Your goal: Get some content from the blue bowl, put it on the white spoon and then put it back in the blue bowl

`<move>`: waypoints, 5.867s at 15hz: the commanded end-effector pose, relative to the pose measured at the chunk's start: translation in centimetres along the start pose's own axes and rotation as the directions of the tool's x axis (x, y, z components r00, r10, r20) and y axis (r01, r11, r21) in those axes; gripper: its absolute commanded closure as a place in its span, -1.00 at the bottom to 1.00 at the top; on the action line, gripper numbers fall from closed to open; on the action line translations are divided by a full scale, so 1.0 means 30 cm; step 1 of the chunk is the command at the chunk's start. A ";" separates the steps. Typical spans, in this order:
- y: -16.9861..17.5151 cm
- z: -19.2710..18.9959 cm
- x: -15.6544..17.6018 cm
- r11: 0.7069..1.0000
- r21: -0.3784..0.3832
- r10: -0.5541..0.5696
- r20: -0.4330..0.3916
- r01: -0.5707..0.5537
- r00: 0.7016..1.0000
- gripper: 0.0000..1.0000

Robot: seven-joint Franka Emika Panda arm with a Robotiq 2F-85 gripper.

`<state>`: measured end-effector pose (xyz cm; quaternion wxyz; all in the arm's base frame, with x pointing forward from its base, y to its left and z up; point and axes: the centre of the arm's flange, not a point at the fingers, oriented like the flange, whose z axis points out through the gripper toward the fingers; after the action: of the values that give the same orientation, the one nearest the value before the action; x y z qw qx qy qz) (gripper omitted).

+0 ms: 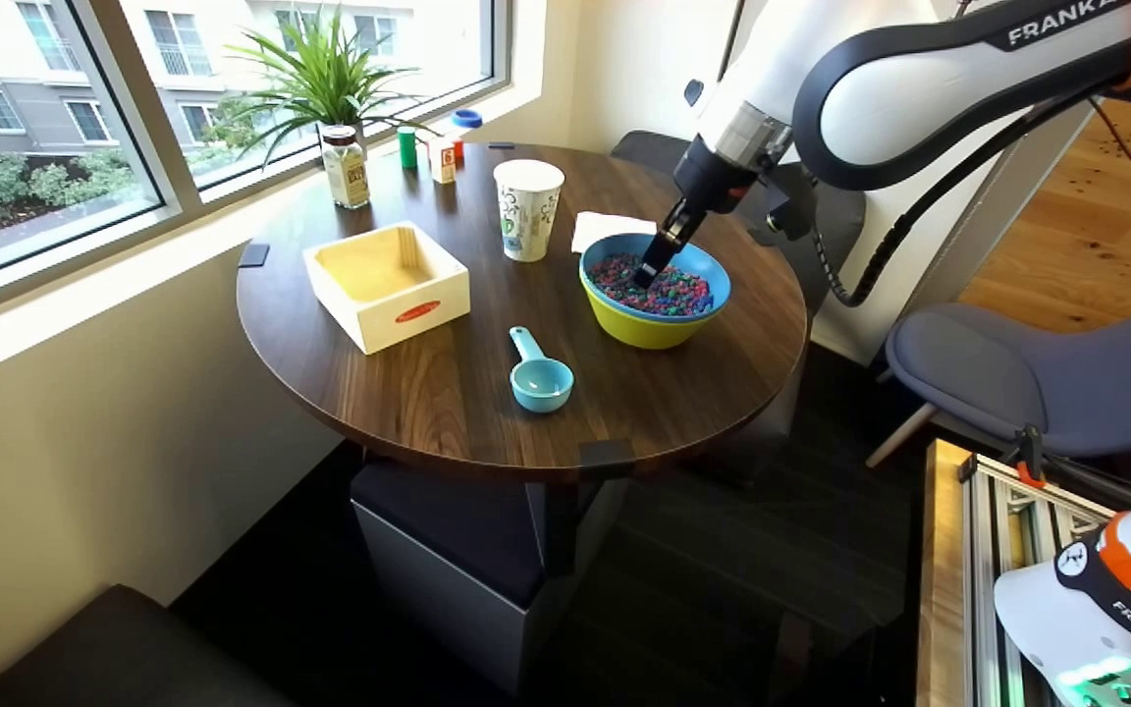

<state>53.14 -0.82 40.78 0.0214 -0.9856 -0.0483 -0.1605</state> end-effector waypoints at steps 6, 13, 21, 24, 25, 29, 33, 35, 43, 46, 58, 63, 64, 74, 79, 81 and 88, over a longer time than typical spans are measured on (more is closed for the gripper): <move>0.001 0.039 0.005 0.999 -0.006 -0.034 0.011 0.034 0.999 0.78; -0.002 0.005 0.024 0.999 -0.018 -0.050 -0.008 0.050 0.999 0.96; 0.002 -0.055 0.061 0.999 -0.016 -0.045 -0.048 0.044 0.998 0.96; 0.002 -0.054 0.060 0.999 -0.017 -0.048 -0.047 0.047 0.998 0.90; 0.001 -0.053 0.060 0.999 -0.016 -0.048 -0.047 0.048 0.998 0.92; 0.000 -0.052 0.059 0.999 -0.016 -0.052 -0.044 0.051 0.998 0.76; -0.001 -0.051 0.058 0.998 -0.019 -0.055 -0.046 0.055 0.997 0.88; -0.002 -0.051 0.057 0.998 -0.020 -0.058 -0.047 0.057 0.997 1.00; -0.004 -0.028 0.026 0.998 -0.020 -0.062 -0.030 0.061 0.998 0.19; -0.003 -0.009 0.019 0.998 -0.018 -0.060 -0.027 0.059 0.998 -0.26; 0.001 0.037 0.000 0.998 -0.016 -0.059 -0.006 0.059 0.998 0.36; 0.003 0.043 -0.003 0.998 -0.016 -0.062 0.000 0.062 0.998 0.49; 0.003 0.044 -0.003 0.998 -0.017 -0.063 0.000 0.063 0.998 0.56; 0.008 -0.009 0.015 0.997 -0.024 -0.067 -0.017 0.067 0.998 0.97; 0.029 -0.155 0.056 0.999 -0.037 -0.031 -0.093 0.028 0.995 0.97; 0.074 -0.191 0.063 0.998 -0.062 0.008 -0.123 -0.016 0.992 0.97; 0.075 -0.189 0.074 0.999 -0.050 0.003 -0.114 -0.009 0.993 0.88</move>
<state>53.68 -3.20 46.80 -0.0005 -0.9752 -0.0401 -0.2176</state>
